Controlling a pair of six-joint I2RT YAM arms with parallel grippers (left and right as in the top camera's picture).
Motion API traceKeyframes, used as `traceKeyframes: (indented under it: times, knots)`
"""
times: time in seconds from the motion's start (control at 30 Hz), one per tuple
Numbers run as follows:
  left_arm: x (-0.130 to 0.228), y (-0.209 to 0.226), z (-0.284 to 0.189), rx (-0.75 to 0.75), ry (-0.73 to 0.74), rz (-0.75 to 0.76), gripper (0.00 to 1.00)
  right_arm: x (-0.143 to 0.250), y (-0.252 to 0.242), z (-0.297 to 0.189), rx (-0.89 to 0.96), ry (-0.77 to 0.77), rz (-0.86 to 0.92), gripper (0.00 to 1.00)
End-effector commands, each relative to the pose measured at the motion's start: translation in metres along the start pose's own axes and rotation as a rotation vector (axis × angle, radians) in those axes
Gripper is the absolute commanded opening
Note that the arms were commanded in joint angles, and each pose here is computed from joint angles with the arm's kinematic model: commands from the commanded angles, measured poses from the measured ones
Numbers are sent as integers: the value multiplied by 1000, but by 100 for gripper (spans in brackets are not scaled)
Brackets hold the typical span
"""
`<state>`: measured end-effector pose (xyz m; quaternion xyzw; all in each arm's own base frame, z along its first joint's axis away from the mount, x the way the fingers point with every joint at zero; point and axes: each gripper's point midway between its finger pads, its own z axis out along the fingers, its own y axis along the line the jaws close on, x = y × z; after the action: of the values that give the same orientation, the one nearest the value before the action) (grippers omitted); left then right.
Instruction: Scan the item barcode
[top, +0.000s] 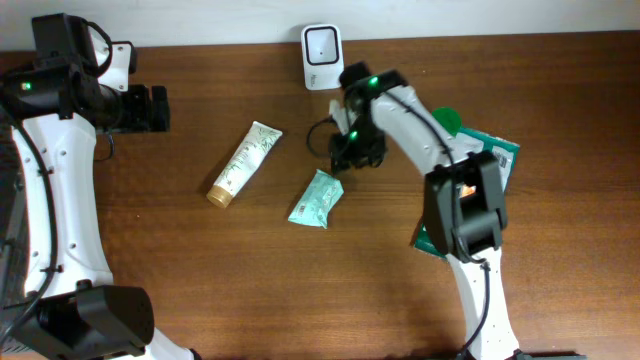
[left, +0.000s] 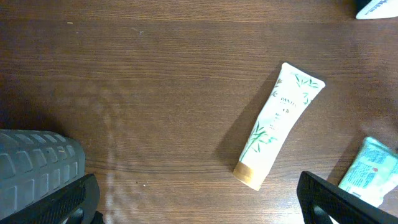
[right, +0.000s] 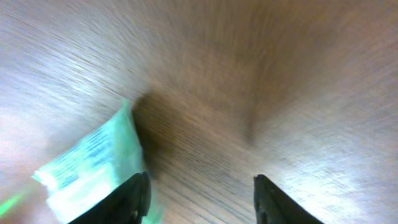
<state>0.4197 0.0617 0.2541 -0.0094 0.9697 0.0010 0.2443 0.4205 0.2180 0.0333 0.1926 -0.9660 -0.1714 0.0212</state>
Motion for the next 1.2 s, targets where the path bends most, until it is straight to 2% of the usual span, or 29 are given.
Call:
traceKeyframes:
  times: [0.0, 0.17, 0.3, 0.37, 0.4, 0.47, 0.57, 0.67, 0.8, 0.87, 0.9, 1.0, 1.1, 1.17]
  knots:
    - [-4, 0, -9, -1, -26, 13, 99, -13, 25, -39, -261, -106, -140, 61]
    - [-4, 0, -9, -1, -26, 13, 99, 5, 44, 12, -338, 2, -223, 60]
    - [-4, 0, -9, -1, -26, 13, 99, 28, 39, 40, -313, 128, -187, 59]
    - [-4, 0, -9, -1, -26, 13, 99, 37, 35, 43, -296, 169, -171, 50]
    - [-4, 0, -9, -1, -26, 13, 99, 41, 35, 44, -295, 187, -162, 41]
    - [-4, 0, -9, -1, -26, 13, 99, 50, 40, 60, -296, 210, -177, 31]
    - [-4, 0, -9, -1, -26, 13, 99, 53, 41, 74, -293, 207, -188, 7]
    - [-4, 0, -9, -1, -26, 13, 99, 42, 35, 63, -311, 169, -171, 4]
    - [-4, 0, -9, -1, -26, 13, 99, 0, 49, -21, -362, -3, -191, 4]
    - [-4, 0, -9, -1, -26, 13, 99, -24, 59, -103, -315, -176, -217, 4]
    - [-4, 0, -9, -1, -26, 13, 99, -28, 56, -155, -232, -265, -133, 4]
    - [-4, 0, -9, -1, -26, 13, 99, -13, 49, -229, -110, -391, 23, 4]
    - [-4, 0, -9, -1, -26, 13, 99, 10, 50, -281, -174, -468, 208, 4]
    - [-4, 0, -9, -1, -26, 13, 99, 18, 62, -302, -298, -497, 200, 4]
